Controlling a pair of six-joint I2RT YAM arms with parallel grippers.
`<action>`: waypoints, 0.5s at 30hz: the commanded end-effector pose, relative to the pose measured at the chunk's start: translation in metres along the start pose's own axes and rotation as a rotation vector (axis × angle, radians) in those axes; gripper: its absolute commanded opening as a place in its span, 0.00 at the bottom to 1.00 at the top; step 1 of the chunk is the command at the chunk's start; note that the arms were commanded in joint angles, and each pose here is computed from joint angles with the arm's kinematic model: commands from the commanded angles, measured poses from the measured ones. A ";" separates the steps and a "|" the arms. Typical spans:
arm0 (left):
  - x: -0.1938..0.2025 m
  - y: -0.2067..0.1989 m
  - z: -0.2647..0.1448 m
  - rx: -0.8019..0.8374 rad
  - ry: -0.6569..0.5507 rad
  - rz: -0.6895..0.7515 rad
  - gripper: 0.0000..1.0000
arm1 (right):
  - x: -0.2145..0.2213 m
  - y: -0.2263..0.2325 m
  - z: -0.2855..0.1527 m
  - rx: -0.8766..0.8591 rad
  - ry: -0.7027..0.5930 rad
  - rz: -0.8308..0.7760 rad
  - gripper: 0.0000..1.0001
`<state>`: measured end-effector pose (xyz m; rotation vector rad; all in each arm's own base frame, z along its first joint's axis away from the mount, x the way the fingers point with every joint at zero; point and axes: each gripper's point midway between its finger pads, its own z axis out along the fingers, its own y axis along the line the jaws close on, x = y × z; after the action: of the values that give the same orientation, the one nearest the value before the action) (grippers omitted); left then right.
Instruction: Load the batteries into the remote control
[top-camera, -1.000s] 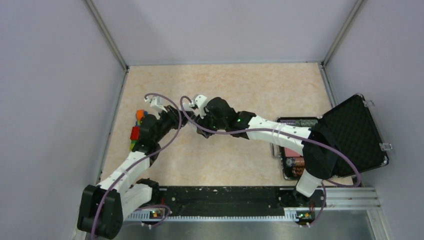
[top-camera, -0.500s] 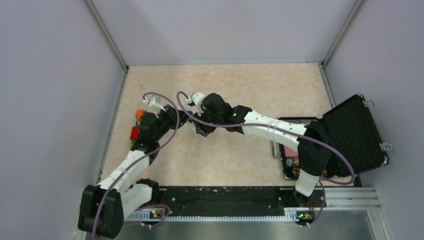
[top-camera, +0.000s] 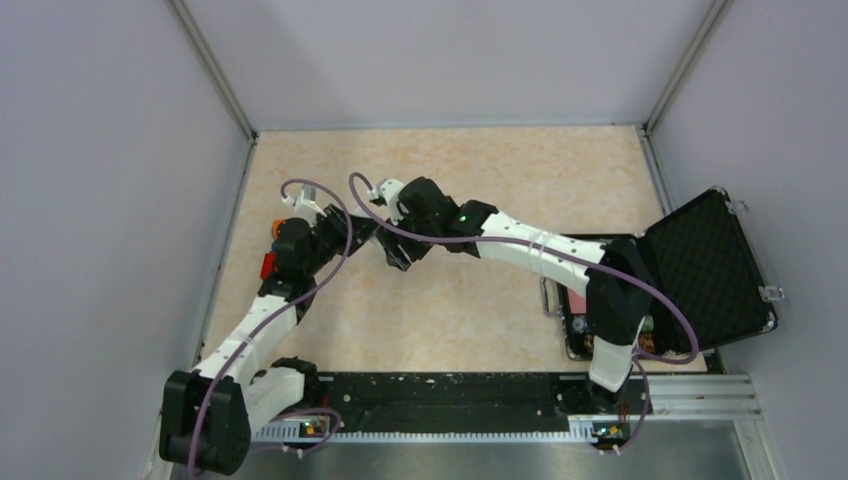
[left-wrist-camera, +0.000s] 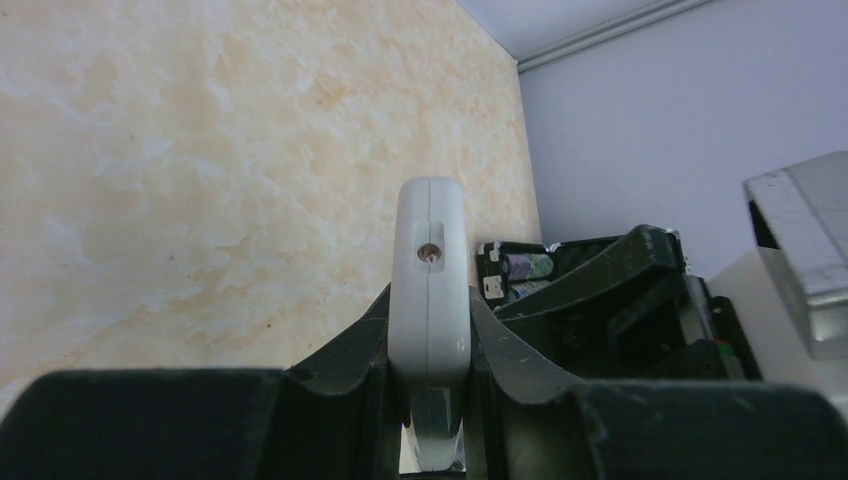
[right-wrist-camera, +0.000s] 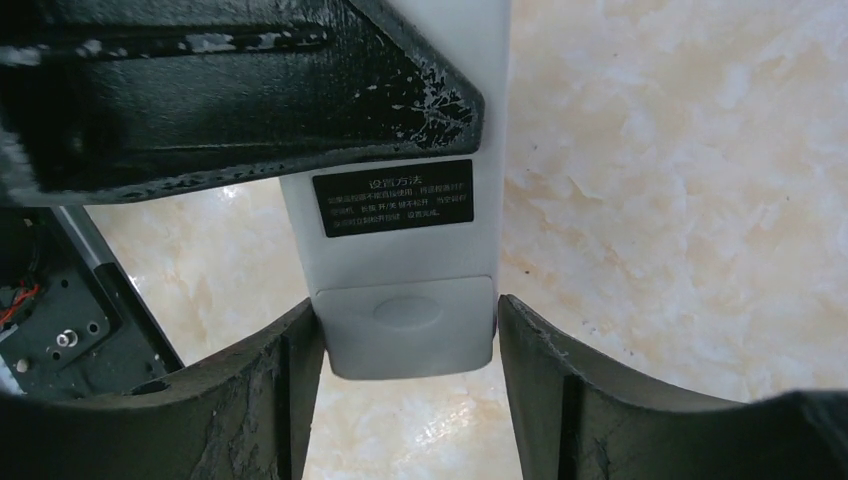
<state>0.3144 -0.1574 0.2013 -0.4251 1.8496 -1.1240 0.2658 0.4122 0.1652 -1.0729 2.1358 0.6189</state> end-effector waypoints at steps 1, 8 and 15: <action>-0.018 -0.033 -0.001 0.091 -0.015 -0.047 0.00 | -0.021 -0.006 -0.001 0.014 -0.042 0.021 0.62; -0.022 -0.027 0.000 0.074 -0.025 -0.094 0.00 | -0.030 -0.007 -0.010 0.026 -0.060 0.031 0.74; -0.028 -0.024 -0.002 0.069 -0.038 -0.119 0.00 | -0.050 0.002 -0.032 -0.031 -0.125 0.038 0.99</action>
<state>0.3178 -0.1520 0.2066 -0.5515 1.8475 -1.2078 0.2715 0.4112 0.1667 -1.0375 2.1691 0.6168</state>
